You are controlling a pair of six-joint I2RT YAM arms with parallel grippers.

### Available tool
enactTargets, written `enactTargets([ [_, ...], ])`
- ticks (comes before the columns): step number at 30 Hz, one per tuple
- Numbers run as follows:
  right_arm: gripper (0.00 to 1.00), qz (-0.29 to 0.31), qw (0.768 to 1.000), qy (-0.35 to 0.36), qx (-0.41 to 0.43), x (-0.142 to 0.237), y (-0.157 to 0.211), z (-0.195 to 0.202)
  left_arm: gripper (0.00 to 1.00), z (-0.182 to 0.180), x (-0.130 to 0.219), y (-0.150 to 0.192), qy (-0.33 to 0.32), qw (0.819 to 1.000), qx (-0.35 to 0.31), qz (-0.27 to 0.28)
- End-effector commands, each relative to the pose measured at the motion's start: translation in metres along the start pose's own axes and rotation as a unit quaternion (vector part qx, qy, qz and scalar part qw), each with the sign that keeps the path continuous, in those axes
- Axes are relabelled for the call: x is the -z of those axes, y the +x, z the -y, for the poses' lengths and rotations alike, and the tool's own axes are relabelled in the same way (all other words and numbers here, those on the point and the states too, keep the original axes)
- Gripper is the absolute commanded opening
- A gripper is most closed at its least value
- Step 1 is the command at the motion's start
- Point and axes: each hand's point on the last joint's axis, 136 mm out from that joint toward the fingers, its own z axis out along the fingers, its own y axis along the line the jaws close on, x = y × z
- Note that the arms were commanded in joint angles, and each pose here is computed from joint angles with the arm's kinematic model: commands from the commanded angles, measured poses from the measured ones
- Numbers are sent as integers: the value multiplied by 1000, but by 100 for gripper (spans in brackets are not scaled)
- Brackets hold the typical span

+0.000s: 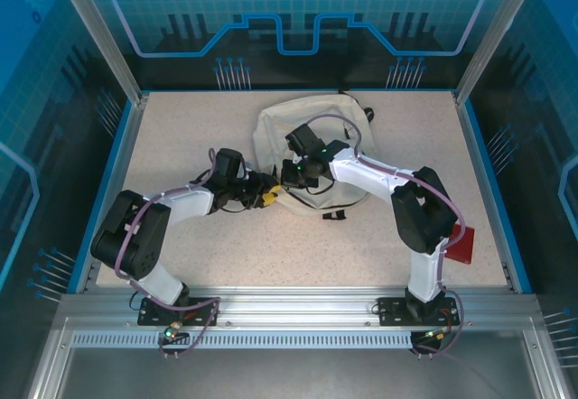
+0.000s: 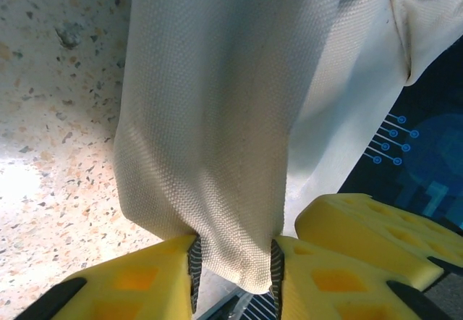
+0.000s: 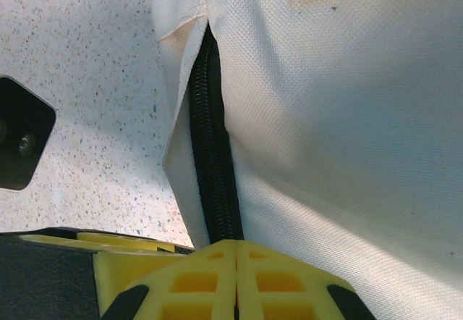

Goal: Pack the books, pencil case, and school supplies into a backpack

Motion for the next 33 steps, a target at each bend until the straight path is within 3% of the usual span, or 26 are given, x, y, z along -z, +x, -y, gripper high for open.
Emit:
enactTargets([
  [1, 0, 9, 1000, -11, -5, 10, 0, -6, 41, 16, -3, 7, 38, 999, 6, -18],
  [6, 0, 10, 1000, -9, -13, 10, 0, -2, 44, 9, -5, 6, 31, 999, 27, -15],
  [12, 0, 10, 1000, -13, -17, 10, 1, -2, 39, 7, -13, 4, 32, 998, 42, -19],
  [20, 0, 18, 1000, -1, -26, 12, -5, 5, 19, -4, -14, 10, 25, 998, 44, -24],
  [27, 0, 37, 998, 31, -31, 13, -23, 19, 5, -6, -5, 25, 36, 998, -2, -47],
  [33, 0, 38, 998, 38, -36, 11, -31, 21, 0, -26, 0, 33, -13, 994, -81, -65],
])
